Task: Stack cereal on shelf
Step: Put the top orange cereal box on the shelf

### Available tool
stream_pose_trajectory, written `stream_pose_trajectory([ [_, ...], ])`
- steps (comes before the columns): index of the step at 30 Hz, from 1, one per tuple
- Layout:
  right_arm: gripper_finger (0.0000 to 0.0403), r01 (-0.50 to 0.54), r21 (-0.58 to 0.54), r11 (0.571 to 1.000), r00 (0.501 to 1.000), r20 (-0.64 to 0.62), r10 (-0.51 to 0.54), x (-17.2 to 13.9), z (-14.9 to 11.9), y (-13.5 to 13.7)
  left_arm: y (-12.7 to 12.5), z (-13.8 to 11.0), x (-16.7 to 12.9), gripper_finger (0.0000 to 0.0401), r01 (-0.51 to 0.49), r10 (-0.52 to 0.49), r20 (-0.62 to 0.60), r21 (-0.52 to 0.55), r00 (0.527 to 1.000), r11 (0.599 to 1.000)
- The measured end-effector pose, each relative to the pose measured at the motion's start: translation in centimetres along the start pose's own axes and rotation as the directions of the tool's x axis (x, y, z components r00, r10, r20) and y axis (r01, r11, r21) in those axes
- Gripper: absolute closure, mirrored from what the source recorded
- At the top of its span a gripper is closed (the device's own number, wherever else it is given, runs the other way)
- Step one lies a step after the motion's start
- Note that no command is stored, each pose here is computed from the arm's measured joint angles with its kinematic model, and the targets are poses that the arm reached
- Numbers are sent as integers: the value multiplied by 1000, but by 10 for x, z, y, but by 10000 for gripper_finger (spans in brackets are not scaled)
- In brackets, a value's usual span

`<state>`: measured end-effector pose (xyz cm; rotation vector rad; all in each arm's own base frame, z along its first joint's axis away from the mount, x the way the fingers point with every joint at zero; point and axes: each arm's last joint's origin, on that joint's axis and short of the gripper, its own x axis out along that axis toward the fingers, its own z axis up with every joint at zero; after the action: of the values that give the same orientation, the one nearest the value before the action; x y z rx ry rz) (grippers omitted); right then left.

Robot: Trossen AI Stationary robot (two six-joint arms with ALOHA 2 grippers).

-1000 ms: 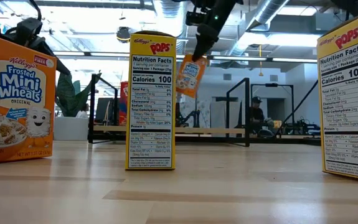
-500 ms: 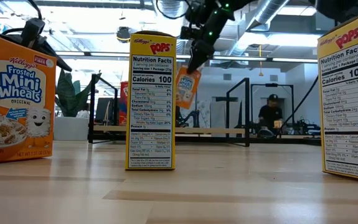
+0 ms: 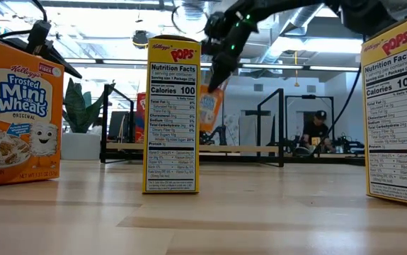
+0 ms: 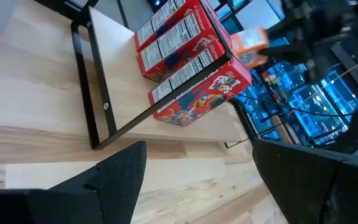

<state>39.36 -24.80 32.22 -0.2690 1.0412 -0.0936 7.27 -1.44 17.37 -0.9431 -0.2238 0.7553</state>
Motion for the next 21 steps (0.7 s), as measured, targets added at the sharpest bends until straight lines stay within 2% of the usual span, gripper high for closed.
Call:
stream_pose_trajectory([
  [3, 239, -16, 1, 1000, 999, -34, 16, 18, -2, 1, 0, 0, 0, 115, 0, 0, 1, -1, 1000, 1000],
  [9, 230, -13, -34, 999, 999, -46, 11, 29, -3, 1, 1, 0, 0, 115, -2, 2, 2, 5, 1000, 1000],
  [16, 234, 5, -45, 999, 1000, -26, -6, 28, -1, -1, 1, 0, 0, 115, -3, 3, 2, 8, 1000, 1000],
  [21, 220, -8, -45, 999, 1000, -22, 7, 28, -1, 0, 1, 0, 0, 115, -3, 3, 2, 9, 1000, 1000],
])
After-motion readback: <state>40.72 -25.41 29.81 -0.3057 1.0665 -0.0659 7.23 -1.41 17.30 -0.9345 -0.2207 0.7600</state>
